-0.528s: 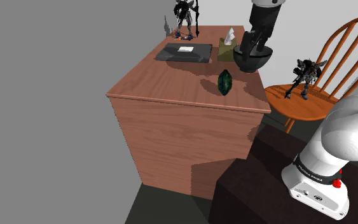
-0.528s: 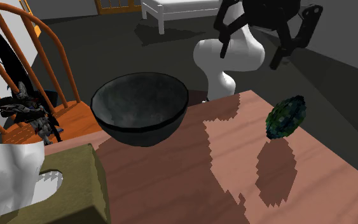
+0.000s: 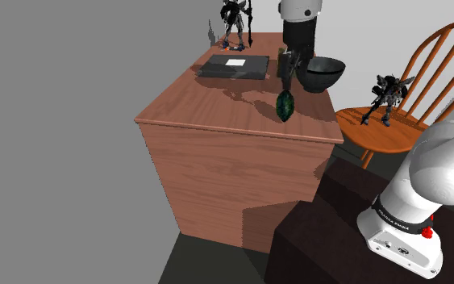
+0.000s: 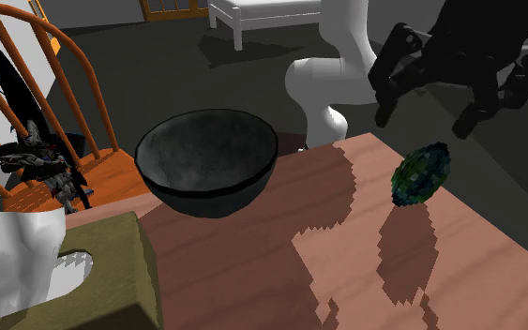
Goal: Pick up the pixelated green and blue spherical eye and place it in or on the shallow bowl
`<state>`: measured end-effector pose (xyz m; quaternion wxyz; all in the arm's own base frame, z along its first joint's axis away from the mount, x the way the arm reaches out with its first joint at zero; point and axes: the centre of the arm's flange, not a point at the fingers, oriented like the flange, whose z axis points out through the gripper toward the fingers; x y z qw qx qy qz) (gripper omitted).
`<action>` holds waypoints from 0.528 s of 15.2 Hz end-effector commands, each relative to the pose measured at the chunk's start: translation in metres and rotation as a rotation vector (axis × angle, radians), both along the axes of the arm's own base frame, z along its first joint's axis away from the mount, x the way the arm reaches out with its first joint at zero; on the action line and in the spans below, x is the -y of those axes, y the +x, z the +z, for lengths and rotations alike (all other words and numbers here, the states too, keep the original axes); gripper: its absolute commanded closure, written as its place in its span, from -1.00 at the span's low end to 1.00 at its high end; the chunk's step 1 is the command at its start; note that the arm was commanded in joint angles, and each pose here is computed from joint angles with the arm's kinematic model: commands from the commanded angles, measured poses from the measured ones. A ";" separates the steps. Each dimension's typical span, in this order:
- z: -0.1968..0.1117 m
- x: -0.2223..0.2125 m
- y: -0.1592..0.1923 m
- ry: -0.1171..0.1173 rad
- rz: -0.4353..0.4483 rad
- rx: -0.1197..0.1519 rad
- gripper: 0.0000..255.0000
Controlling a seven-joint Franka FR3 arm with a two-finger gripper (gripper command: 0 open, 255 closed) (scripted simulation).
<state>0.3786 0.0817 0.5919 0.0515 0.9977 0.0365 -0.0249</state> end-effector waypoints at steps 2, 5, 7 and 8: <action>-0.010 -0.028 0.018 0.014 0.044 -0.059 -1.00; -0.025 -0.026 0.016 0.014 0.044 -0.059 -1.00; -0.036 -0.025 0.015 0.014 0.044 -0.059 -1.00; -0.041 -0.025 0.015 0.014 0.044 -0.059 -1.00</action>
